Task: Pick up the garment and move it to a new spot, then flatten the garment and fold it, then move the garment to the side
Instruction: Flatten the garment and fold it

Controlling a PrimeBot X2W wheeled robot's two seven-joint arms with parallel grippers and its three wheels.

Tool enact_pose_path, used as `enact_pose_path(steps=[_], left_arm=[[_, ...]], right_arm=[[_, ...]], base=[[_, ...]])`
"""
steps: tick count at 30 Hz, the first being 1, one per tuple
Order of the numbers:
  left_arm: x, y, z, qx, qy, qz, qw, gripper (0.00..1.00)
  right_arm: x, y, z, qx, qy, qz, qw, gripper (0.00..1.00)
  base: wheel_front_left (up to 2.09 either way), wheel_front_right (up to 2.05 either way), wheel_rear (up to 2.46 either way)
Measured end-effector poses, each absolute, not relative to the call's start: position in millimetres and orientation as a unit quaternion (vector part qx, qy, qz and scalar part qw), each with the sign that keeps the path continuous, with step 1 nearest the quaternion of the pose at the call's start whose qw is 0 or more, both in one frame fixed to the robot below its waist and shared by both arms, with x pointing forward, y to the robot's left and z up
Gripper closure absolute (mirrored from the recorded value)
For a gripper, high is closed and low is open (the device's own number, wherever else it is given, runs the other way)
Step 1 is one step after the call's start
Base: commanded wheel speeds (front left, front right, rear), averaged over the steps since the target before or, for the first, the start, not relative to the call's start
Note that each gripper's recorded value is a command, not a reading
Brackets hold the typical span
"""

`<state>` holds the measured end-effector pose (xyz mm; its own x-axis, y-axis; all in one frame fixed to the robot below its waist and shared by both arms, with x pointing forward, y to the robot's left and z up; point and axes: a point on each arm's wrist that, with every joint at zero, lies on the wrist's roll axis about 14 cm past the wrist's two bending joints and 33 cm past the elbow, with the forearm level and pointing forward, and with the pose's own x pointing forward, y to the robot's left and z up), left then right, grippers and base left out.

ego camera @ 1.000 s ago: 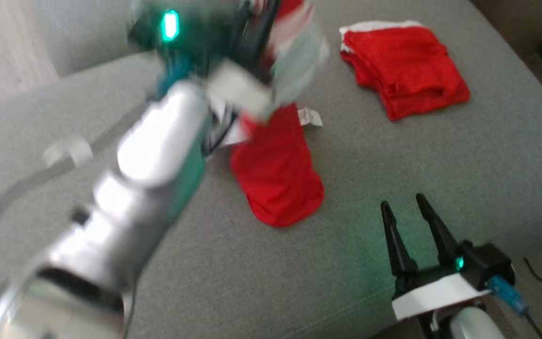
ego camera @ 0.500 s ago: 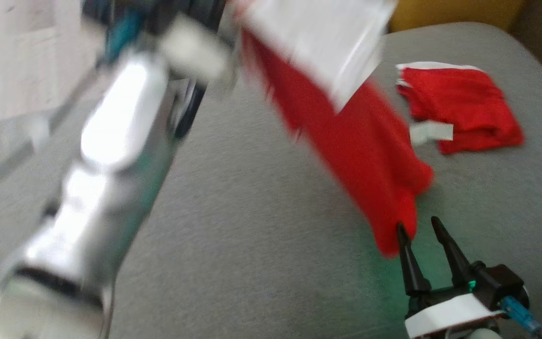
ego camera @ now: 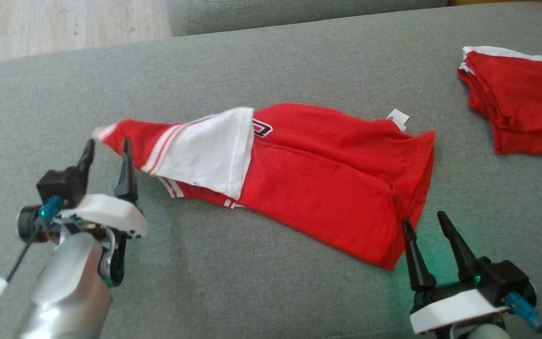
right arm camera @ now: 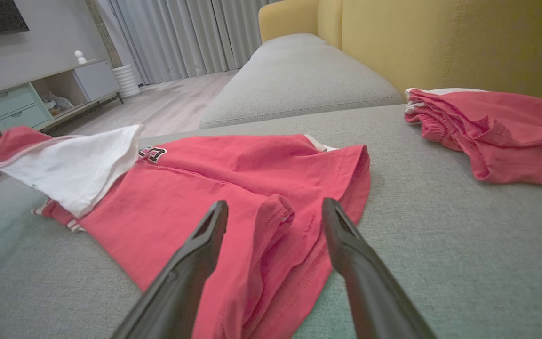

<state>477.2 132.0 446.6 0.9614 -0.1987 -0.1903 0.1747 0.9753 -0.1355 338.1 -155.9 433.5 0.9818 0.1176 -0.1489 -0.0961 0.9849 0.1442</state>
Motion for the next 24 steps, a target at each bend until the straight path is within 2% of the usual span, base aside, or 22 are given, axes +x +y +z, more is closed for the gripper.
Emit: enact_pose_path(steps=[6,15,20,24], left_arm=[[452,140,431,-0.003,0.105,-0.070,0.992,0.00],[407,46,425,0.055,0.082,-0.214,0.972,0.00],[395,21,406,0.087,0.099,-0.261,0.956,0.00],[403,15,397,0.098,0.110,-0.270,0.951,0.00]], right_arm=[[339,-158,433,0.063,0.079,0.055,0.993,0.00],[338,-158,428,0.064,0.087,0.054,0.993,0.00],[344,-159,430,0.063,0.084,0.052,0.993,0.00],[347,-164,431,0.061,0.082,0.045,0.994,0.00]], base=[[0.00,0.00,0.00],[0.00,0.00,0.00],[0.00,0.00,0.00],[0.00,0.00,0.00]])
